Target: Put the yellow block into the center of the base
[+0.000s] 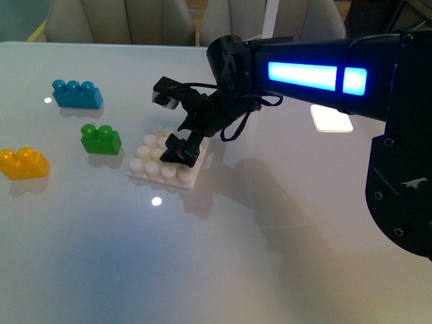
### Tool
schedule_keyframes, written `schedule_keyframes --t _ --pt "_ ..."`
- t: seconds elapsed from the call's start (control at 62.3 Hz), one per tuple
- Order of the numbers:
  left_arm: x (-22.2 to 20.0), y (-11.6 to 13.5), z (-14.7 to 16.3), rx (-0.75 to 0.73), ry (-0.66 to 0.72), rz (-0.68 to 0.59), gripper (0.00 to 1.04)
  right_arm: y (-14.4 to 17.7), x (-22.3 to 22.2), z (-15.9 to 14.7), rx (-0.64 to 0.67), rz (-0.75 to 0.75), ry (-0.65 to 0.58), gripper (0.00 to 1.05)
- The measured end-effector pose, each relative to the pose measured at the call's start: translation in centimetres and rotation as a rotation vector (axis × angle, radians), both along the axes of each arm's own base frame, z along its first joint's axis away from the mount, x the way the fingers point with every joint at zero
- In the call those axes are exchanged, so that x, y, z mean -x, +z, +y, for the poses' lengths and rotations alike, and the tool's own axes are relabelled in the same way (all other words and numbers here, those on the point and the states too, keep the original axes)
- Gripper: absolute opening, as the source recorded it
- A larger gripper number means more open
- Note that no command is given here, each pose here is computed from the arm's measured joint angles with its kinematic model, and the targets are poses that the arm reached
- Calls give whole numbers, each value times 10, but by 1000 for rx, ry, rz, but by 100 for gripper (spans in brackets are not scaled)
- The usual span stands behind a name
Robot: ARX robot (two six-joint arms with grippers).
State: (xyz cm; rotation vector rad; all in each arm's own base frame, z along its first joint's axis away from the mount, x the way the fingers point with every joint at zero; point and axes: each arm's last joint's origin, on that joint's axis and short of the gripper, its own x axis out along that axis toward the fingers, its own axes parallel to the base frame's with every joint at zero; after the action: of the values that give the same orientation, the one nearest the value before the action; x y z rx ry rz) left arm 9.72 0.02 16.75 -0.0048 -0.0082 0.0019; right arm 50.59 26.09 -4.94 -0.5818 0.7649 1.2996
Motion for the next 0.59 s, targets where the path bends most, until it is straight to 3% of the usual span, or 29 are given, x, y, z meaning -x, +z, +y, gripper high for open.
schedule_keyframes --t 0.594 --pt "0 0 0 0 0 0 97 13 6 15 -11 -28 78 96"
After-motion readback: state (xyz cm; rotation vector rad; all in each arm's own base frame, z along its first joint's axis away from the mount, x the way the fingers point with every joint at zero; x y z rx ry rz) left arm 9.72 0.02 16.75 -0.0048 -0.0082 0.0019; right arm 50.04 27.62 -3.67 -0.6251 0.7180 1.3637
